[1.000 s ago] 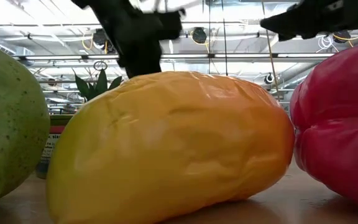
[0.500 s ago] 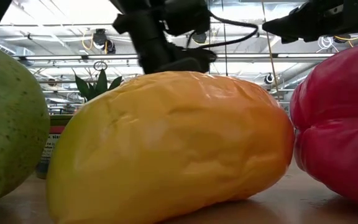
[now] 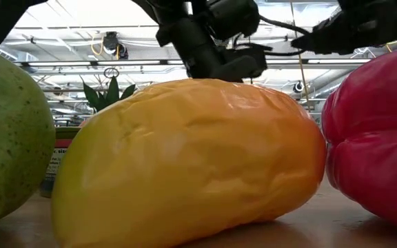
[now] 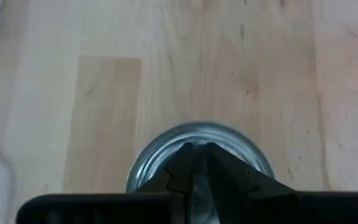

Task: Pick & Place Food Item
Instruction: Put the right green tuna can into the blue bin

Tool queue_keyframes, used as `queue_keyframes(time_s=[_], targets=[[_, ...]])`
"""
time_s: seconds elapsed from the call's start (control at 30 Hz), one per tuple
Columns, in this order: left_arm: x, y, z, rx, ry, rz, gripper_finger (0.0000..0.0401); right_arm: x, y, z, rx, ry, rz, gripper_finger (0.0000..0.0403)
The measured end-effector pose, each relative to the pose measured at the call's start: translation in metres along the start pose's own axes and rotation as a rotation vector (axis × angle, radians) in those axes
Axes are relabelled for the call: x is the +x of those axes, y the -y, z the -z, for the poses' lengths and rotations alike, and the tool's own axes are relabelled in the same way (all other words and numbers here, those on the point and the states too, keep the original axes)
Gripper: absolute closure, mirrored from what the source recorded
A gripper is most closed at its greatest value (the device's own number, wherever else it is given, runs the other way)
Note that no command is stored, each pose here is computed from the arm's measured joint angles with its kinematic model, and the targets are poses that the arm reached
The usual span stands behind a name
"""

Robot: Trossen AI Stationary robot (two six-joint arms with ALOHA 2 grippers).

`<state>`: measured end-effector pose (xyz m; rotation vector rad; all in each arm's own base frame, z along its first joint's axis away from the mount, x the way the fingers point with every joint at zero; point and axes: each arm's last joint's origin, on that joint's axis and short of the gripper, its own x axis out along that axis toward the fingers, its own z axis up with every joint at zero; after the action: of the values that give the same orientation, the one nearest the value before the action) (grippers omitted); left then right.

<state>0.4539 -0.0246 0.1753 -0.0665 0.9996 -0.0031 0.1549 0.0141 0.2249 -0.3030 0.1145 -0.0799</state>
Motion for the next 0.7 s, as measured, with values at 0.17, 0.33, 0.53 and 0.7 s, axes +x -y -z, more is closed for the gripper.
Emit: queue_keyframes(time_s=[0.17, 0.33, 0.53, 0.7], targets=[[-0.029, 0.012, -0.009, 0.050, 0.062, 0.008, 0.0352, 0.000, 0.003, 0.007, -0.059, -0.107, 0.130, 0.0397], [-0.075, 0.040, -0.017, 0.156, 0.155, -0.002, 0.0352, 0.001, 0.012, 0.010, -0.052, -0.282, 0.174, 0.0397], [-0.130, 0.071, 0.000, 0.243, 0.270, -0.035, 0.0352, 0.016, 0.023, 0.014, -0.128, -0.495, 0.136, 0.0397], [-0.157, 0.079, 0.033, 0.204, 0.374, -0.093, 0.0352, 0.046, 0.028, 0.015, -0.210, -0.657, 0.042, 0.0397]])
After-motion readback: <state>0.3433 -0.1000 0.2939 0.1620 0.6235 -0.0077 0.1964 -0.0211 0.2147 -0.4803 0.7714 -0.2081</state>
